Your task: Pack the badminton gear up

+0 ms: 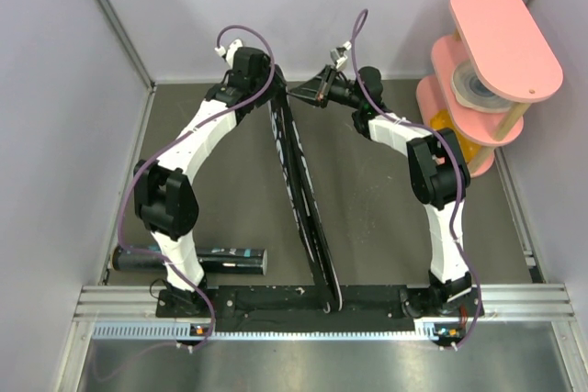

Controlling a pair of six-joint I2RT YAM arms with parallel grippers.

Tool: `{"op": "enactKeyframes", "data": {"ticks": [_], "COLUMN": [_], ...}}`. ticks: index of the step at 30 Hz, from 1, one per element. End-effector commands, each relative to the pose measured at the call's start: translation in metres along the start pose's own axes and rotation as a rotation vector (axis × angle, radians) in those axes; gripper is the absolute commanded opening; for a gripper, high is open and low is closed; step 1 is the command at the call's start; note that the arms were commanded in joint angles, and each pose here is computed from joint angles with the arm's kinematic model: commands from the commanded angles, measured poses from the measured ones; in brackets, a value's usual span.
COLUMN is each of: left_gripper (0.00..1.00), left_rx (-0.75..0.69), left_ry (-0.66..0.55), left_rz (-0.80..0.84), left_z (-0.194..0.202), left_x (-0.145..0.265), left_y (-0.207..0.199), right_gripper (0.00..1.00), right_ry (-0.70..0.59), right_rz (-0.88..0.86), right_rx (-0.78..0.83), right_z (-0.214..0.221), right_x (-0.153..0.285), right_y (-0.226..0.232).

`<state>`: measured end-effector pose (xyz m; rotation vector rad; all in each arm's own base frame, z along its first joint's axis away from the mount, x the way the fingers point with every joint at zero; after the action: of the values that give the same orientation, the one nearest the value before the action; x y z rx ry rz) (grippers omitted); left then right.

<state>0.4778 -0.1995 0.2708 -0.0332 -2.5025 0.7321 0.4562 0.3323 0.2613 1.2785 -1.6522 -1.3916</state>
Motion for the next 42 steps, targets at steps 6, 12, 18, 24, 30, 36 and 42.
{"op": "enactKeyframes", "data": {"ticks": [6, 12, 18, 24, 30, 36, 42], "left_gripper": [0.42, 0.26, 0.10, 0.00, 0.00, 0.00, 0.00], "left_rx": [0.022, 0.042, 0.050, 0.058, 0.072, 0.082, 0.113], "left_ry": [-0.064, -0.057, -0.053, -0.051, -0.058, -0.083, -0.131], "left_rz": [0.016, 0.010, 0.008, 0.009, 0.007, -0.045, -0.115], "left_z": [-0.018, -0.022, -0.026, -0.030, -0.037, -0.046, -0.062], "left_x": [-0.008, -0.014, -0.017, -0.019, -0.020, -0.020, -0.020], "left_y": [-0.004, 0.004, 0.010, 0.016, 0.021, 0.038, 0.062], "right_gripper": [0.00, 0.00, 0.00, 0.00, 0.00, 0.00, 0.00], "right_ry": [0.046, 0.045, 0.055, 0.059, 0.075, 0.113, 0.154], "right_rz": [-0.160, -0.146, -0.166, -0.149, -0.118, -0.064, -0.018], "right_rx": [0.242, 0.306, 0.340, 0.353, 0.333, 0.317, 0.278], "right_z": [0.015, 0.028, 0.046, 0.067, 0.093, 0.129, 0.154], "right_x": [0.001, 0.005, 0.011, 0.019, 0.029, 0.044, 0.061], "right_y": [0.049, 0.054, 0.065, 0.069, 0.067, 0.057, 0.048]}}
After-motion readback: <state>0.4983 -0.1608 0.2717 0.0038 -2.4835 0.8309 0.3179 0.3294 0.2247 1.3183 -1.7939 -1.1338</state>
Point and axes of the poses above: each gripper's point midway between its finger pads, its own x axis back along the fingers, its own y axis along the line the jaws close on, z = x × y, the point moved 4 cm from there along x, back along the fingers, and after that the axes turned 9 degrees about -x, right-handed, at the moved point
